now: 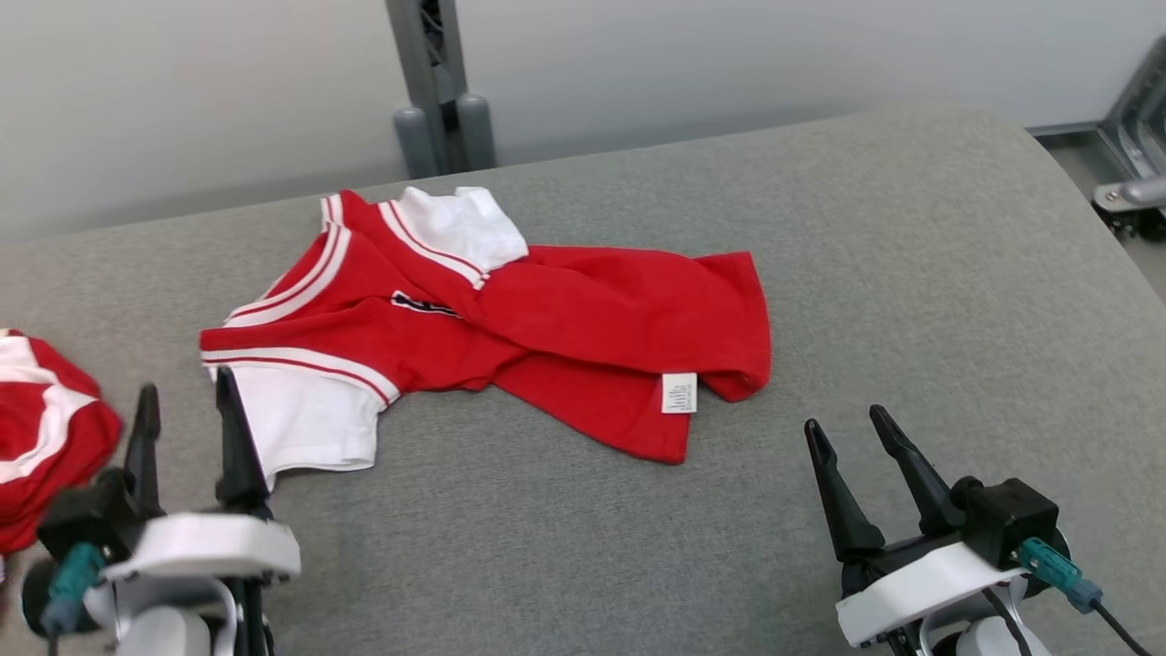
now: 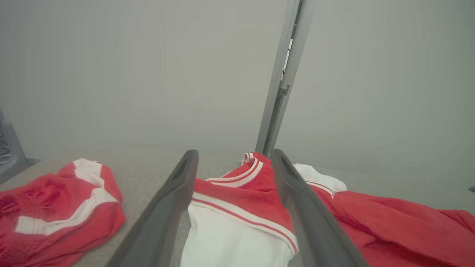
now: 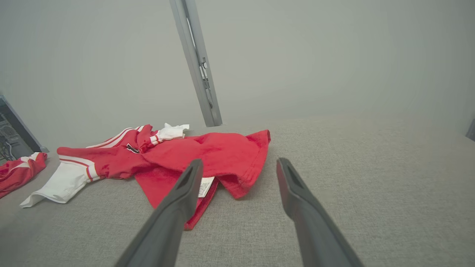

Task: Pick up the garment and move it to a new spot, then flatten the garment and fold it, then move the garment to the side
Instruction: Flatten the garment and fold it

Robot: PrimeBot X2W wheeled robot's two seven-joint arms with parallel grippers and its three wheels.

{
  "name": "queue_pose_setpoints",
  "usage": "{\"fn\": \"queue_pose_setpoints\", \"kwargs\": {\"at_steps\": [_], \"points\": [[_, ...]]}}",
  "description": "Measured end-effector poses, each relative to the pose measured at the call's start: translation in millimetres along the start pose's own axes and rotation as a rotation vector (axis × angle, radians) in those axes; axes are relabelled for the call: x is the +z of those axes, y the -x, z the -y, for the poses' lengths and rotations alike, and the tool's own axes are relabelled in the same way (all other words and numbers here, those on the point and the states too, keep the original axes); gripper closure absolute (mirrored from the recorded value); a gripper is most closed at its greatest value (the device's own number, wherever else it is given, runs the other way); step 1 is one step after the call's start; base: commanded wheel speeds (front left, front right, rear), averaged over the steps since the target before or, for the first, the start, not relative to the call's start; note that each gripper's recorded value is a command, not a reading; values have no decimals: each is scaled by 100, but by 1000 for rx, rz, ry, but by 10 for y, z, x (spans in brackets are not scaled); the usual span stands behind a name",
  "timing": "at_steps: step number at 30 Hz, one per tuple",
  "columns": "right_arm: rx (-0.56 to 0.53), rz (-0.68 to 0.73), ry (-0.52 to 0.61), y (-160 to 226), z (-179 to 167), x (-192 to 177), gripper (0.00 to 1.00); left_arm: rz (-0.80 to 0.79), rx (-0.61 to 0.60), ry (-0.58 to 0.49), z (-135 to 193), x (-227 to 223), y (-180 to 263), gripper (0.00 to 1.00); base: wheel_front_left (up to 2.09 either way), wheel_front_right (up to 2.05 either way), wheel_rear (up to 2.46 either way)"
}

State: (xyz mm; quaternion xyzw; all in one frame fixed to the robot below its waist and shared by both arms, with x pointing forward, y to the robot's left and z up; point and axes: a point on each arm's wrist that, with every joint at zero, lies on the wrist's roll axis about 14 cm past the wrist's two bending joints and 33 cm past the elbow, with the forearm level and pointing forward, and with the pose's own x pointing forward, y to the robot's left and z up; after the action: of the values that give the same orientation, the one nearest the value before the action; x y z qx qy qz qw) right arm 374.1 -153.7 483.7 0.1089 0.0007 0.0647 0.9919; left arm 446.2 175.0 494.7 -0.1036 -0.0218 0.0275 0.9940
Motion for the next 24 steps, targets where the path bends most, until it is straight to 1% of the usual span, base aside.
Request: {"fn": "queue_pose_setpoints", "kwargs": {"at_steps": [4, 10, 11, 12, 13, 14, 16, 19, 24], "points": [[42, 0, -4, -21, -127, 0, 0, -39, 46, 6, -132, -109, 329, 0, 0, 0, 0], [77, -28, -10, 41, -251, -91, 0, -81, 91, 17, -204, -208, 742, 0, 0, 0, 0], [81, -44, -19, 46, -273, -143, 0, -83, 95, 15, -205, -212, 788, 0, 0, 0, 0], [90, -95, -29, 62, -313, -298, 0, -87, 89, 17, -170, -220, 855, 0, 0, 0, 0], [90, -95, -29, 62, -313, -298, 0, -87, 89, 17, -170, -220, 855, 0, 0, 0, 0], [117, -148, -15, 36, -384, -443, 0, -92, 75, 26, -108, -231, 904, 0, 0, 0, 0], [143, -193, -3, -18, -458, -559, 0, -97, 72, 30, -84, -241, 946, 0, 0, 0, 0], [182, -254, 4, -111, -583, -701, 0, -89, 76, 35, -86, -206, 970, 0, 0, 0, 0], [220, -381, 35, -185, -697, -999, 0, -68, 98, 32, -153, -138, 1011, 0, 0, 0, 0]]}}
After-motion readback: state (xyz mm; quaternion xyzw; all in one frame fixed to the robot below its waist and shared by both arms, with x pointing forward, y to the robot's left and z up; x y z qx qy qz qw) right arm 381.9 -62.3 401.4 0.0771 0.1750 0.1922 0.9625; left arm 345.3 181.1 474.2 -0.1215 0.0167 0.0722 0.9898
